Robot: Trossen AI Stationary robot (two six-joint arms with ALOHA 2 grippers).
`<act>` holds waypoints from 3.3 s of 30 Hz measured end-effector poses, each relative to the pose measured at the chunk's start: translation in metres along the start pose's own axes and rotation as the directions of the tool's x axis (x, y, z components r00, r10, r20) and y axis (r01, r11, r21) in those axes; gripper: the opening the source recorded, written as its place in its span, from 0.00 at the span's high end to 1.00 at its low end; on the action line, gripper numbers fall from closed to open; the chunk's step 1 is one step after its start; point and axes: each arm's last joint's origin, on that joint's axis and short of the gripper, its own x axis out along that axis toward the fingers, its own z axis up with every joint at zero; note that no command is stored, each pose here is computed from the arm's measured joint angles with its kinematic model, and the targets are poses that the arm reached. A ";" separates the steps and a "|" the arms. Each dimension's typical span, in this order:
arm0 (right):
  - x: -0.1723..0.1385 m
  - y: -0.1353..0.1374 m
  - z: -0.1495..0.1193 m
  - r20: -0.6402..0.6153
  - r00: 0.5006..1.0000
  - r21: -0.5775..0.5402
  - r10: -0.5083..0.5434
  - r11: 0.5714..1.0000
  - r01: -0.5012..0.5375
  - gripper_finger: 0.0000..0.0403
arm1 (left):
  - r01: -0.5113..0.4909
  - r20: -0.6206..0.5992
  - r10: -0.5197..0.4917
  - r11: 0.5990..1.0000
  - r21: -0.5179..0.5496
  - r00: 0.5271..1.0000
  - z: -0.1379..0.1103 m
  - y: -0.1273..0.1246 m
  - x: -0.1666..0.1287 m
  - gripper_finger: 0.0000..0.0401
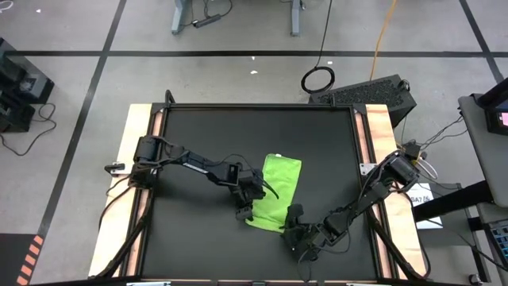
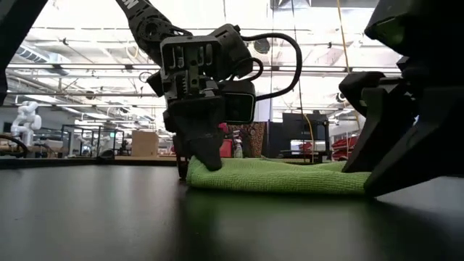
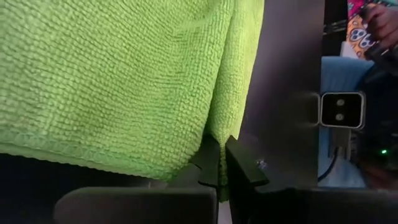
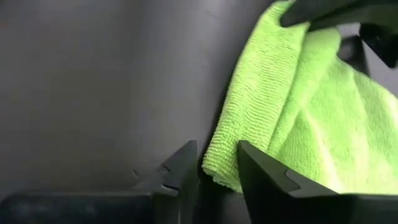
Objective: Roll towel into tight, uniform cylinder
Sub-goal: Roll the green towel
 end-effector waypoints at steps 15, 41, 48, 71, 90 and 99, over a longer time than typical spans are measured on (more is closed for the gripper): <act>0.002 -0.003 0.002 -0.012 0.998 0.301 0.063 0.952 -0.056 0.99 | -0.037 0.075 0.023 0.981 0.190 0.997 0.002 -0.024 -0.019 0.70; 0.000 -0.004 0.013 0.000 0.945 0.580 0.326 0.770 -0.266 1.00 | -0.423 0.368 0.215 0.340 0.840 0.905 -0.040 -0.131 0.014 0.58; 0.003 -0.011 0.015 0.000 0.940 0.583 0.342 0.763 -0.278 1.00 | -0.412 0.357 0.211 0.345 0.843 0.910 -0.036 -0.120 0.028 0.48; 0.005 -0.013 0.018 0.018 0.935 0.594 0.354 0.749 -0.295 1.00 | -0.422 0.303 0.320 0.425 0.801 0.898 -0.036 -0.082 0.040 0.75; -0.022 -0.012 0.032 0.145 0.973 0.407 0.181 0.885 -0.225 0.68 | -0.192 0.140 0.136 0.790 0.582 0.981 -0.026 -0.065 0.026 0.98; -0.031 -0.003 0.030 0.157 0.975 0.204 0.155 0.961 -0.186 0.53 | -0.092 0.120 0.054 0.937 0.338 0.991 -0.010 -0.043 0.004 0.99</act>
